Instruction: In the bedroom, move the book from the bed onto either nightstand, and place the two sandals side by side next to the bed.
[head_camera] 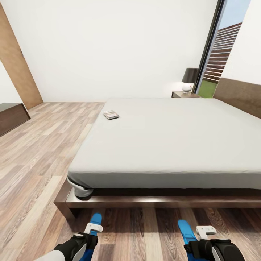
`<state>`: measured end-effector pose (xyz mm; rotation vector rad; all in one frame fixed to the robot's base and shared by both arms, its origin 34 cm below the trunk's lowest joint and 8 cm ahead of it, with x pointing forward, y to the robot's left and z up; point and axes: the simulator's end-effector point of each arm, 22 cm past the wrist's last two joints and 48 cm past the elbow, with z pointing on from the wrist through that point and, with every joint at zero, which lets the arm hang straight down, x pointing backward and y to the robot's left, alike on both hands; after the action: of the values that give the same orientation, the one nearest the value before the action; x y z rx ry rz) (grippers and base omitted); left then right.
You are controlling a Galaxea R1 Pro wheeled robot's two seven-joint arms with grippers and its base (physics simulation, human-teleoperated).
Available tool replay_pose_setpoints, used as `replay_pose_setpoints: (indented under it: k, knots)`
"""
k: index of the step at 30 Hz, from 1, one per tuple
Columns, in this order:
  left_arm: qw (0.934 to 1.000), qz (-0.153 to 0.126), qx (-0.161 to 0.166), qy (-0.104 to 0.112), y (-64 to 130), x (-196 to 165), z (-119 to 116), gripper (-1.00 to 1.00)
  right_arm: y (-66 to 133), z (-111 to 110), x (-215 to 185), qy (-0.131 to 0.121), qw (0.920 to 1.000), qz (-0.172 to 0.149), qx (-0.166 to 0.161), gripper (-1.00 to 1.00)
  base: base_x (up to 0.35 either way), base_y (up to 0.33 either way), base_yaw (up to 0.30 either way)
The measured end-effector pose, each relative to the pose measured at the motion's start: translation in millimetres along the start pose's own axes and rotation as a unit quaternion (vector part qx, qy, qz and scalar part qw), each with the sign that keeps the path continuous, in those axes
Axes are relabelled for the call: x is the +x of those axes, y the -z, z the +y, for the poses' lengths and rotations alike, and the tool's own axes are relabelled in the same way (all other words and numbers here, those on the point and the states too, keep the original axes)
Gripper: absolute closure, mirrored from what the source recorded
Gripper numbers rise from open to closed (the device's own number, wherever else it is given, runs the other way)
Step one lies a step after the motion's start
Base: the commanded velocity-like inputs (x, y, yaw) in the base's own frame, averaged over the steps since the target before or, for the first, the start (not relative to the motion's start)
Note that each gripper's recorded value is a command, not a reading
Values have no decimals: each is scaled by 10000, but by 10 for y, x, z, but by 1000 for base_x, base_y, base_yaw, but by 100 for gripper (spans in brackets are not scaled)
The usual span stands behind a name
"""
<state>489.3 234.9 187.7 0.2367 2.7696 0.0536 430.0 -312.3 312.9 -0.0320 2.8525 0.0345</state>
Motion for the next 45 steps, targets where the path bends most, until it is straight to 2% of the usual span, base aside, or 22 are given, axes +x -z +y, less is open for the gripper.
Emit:
replay_pose_setpoints:
  k: [12,17,29,33,38,45]
  knots:
    - [10000,-13,6,17,0,-7,-3,100,2,5,-5,8,10000,-6,-3,100,0,20,0]
    - [9999,-135,25,21,1,-62,-11,100,3,6,-5,9,10000,-6,-3,100,0,1,0]
    - [9998,-209,58,28,-69,-38,-40,100,-68,2,58,8,9999,103,0,100,0,0,0]
    - [9998,-192,70,30,-116,9,-50,100,-112,-6,99,7,9999,172,5,100,0,0,0]
    - [9997,-211,78,31,-126,9,-61,100,-74,-3,54,25,10000,93,10,100,0,0,0]
    - [9999,-100,104,23,-207,128,-87,100,-124,1,137,49,9998,191,15,100,0,0,0]
